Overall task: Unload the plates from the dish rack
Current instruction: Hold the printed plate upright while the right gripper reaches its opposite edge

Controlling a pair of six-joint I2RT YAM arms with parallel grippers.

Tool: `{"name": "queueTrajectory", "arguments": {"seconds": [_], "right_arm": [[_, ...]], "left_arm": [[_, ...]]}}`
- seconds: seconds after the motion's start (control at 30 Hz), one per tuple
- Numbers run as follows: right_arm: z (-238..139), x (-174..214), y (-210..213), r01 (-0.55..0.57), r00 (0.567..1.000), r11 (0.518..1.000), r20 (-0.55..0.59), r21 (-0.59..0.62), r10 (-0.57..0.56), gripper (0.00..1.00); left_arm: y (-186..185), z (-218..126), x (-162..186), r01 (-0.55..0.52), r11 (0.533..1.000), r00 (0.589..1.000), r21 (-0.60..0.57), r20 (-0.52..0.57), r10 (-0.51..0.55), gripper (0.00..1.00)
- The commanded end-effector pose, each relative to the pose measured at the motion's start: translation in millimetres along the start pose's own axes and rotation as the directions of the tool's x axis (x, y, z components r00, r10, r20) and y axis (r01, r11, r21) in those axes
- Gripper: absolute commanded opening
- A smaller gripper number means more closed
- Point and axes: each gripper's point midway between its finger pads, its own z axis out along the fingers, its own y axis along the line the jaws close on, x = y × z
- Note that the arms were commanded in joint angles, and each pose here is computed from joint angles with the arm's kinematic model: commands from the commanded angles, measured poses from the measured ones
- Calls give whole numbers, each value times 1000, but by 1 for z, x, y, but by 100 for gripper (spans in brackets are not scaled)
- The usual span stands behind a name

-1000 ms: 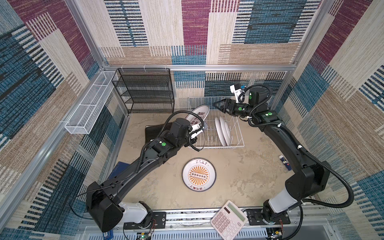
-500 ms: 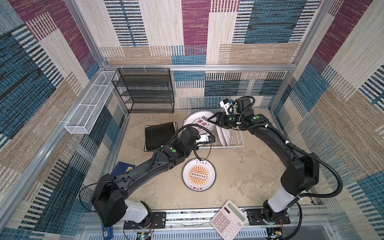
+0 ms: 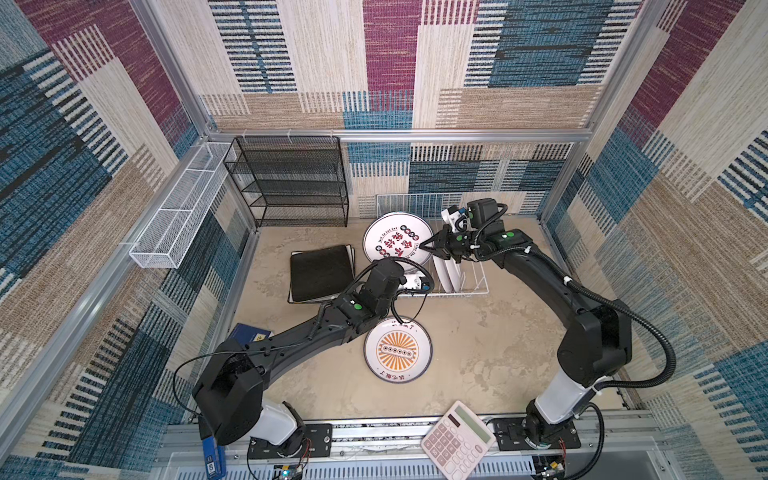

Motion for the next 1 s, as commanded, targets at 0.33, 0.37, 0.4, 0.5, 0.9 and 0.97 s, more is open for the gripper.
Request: {"name": "queueTrajectory", "arguments": {"seconds": [0.33, 0.37, 0.4, 0.5, 0.9, 0.97], "right_arm": [[-22, -25, 37, 236, 967, 963, 127, -127, -220, 0], [-27, -30, 38, 241, 964, 963, 147, -123, -223, 0], [-33, -35, 38, 242, 961, 963, 168, -117, -221, 0], [-50, -48, 36, 249, 948, 963, 229, -101, -221, 0], [-65, -50, 37, 287, 930, 951, 271, -114, -248, 0], [-64, -49, 36, 289, 930, 951, 269, -114, -250, 0]], "left_arm": [[40, -23, -7, 368, 930, 927, 3, 82, -367, 67], [43, -28, -9, 408, 913, 908, 21, 99, -408, 68], [45, -34, -13, 443, 895, 886, 59, 122, -447, 70], [53, -55, -22, 539, 830, 808, 143, 192, -557, 72], [126, -87, -20, 836, 256, 202, 485, 162, -966, 78], [137, -81, -9, 835, 74, 22, 545, 101, -995, 78]]}}
